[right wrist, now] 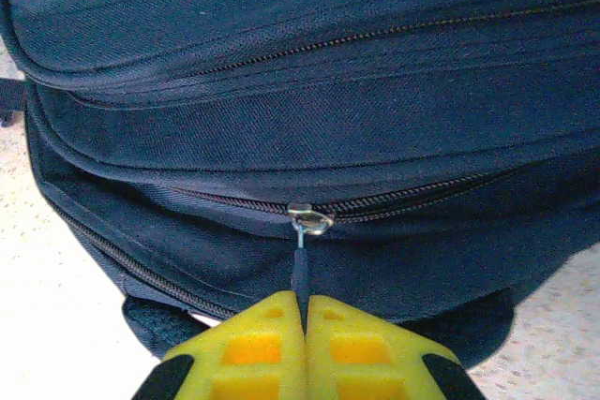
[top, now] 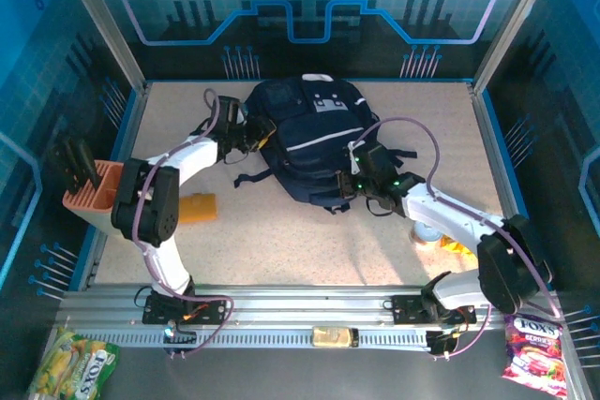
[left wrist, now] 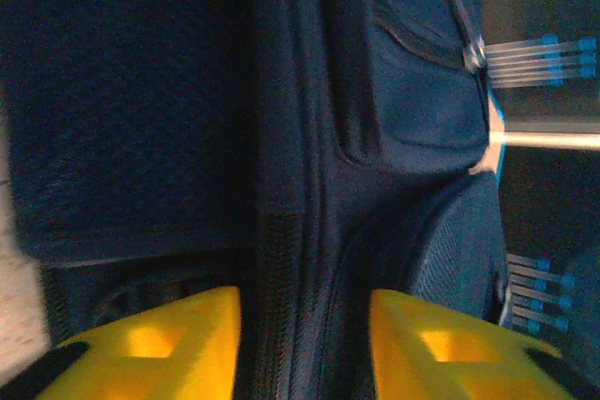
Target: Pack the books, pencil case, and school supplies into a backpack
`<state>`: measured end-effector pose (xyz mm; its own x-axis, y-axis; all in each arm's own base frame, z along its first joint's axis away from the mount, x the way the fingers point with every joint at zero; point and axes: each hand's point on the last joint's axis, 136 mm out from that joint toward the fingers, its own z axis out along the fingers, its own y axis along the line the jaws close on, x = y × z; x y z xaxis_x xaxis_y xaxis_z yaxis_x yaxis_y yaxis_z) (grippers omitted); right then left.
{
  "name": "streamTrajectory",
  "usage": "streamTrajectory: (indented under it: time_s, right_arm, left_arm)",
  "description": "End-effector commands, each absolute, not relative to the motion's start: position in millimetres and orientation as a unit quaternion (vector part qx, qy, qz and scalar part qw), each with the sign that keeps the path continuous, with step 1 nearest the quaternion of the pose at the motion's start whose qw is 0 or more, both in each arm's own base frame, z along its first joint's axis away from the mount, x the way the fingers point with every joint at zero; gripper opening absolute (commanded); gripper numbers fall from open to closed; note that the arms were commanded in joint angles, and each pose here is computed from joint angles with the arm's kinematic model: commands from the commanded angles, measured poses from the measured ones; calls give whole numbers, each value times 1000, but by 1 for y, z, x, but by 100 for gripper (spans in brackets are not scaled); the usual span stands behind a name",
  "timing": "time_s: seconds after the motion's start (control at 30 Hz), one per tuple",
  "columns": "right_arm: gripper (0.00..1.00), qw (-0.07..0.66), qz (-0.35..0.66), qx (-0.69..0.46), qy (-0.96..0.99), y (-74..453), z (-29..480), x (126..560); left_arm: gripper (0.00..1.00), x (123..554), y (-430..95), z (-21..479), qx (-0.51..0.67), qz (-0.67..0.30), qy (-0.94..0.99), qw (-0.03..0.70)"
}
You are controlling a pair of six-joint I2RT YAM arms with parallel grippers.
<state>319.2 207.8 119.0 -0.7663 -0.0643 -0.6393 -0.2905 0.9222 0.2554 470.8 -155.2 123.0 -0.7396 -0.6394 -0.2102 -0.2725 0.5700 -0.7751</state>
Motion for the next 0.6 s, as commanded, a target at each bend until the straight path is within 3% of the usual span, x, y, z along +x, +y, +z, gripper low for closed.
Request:
streamTrajectory:
  time_s: [0.0,0.3,0.57]
  right_arm:
    - [0,322,235,-115,910,241,130,319]
    - [0,319,272,-133,898,261,137,321]
    - [0,319,266,-127,901,259,134,323]
  left_arm:
    - [48,455,-135,136,-290,-357,845,273]
    - [61,391,-160,143,-323,-393,825,245]
    - [55,377,-208,147,-296,-405,832,236]
